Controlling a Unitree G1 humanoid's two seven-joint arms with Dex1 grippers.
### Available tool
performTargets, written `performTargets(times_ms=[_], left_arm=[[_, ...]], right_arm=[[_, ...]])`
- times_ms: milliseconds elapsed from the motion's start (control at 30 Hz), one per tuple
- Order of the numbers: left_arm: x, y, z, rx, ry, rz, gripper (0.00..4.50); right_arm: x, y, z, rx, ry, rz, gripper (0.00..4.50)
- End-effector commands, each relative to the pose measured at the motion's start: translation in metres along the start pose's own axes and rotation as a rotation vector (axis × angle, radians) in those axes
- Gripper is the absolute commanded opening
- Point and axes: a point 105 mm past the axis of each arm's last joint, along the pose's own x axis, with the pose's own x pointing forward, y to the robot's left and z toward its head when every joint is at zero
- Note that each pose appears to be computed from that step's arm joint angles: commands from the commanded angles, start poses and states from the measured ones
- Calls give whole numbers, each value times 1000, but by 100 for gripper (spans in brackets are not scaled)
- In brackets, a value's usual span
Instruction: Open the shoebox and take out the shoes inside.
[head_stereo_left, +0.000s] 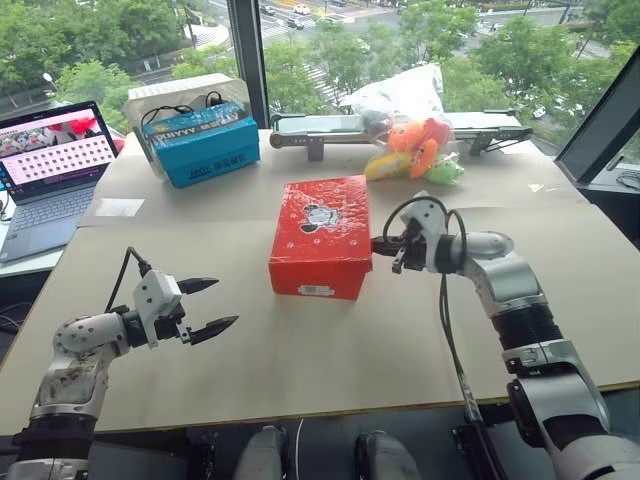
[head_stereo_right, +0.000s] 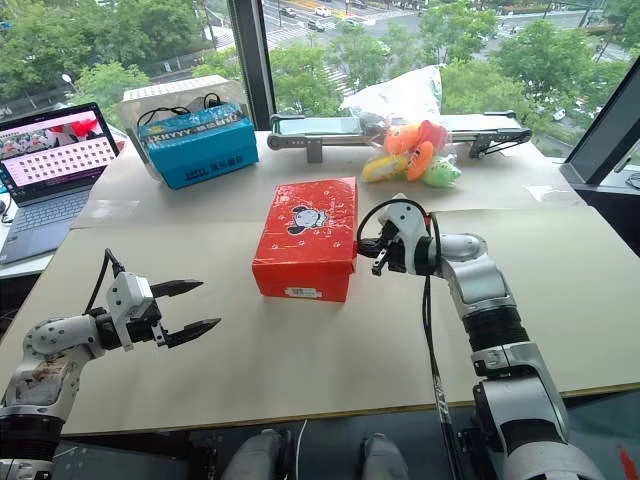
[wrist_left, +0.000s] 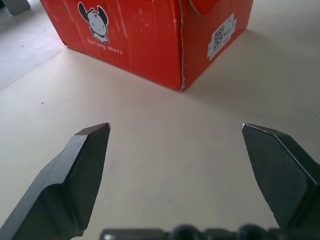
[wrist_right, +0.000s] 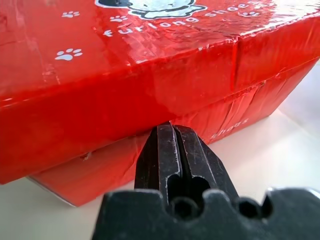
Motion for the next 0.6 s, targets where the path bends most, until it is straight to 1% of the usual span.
performTargets(times_ms=[33, 133, 233, 433, 500, 600], left_arm=[[2, 3, 8, 39, -21, 3, 450], [3, 3, 8, 39, -21, 3, 450], [3, 3, 8, 39, -21, 3, 450], [3, 0, 8, 35, -25, -3, 450], [0, -1, 9, 33, -25, -2, 450], [-10, -5, 8, 20, -14, 2, 450]], right_arm=[[-2, -1, 34, -36, -99, 9, 8], [0, 3, 44, -40, -123, 32, 8], [6, 10, 64, -57, -164, 74, 8], [26, 37, 123, -185, -247, 215, 8], [34, 44, 144, -229, -274, 252, 8], [51, 58, 169, -282, -309, 306, 8]])
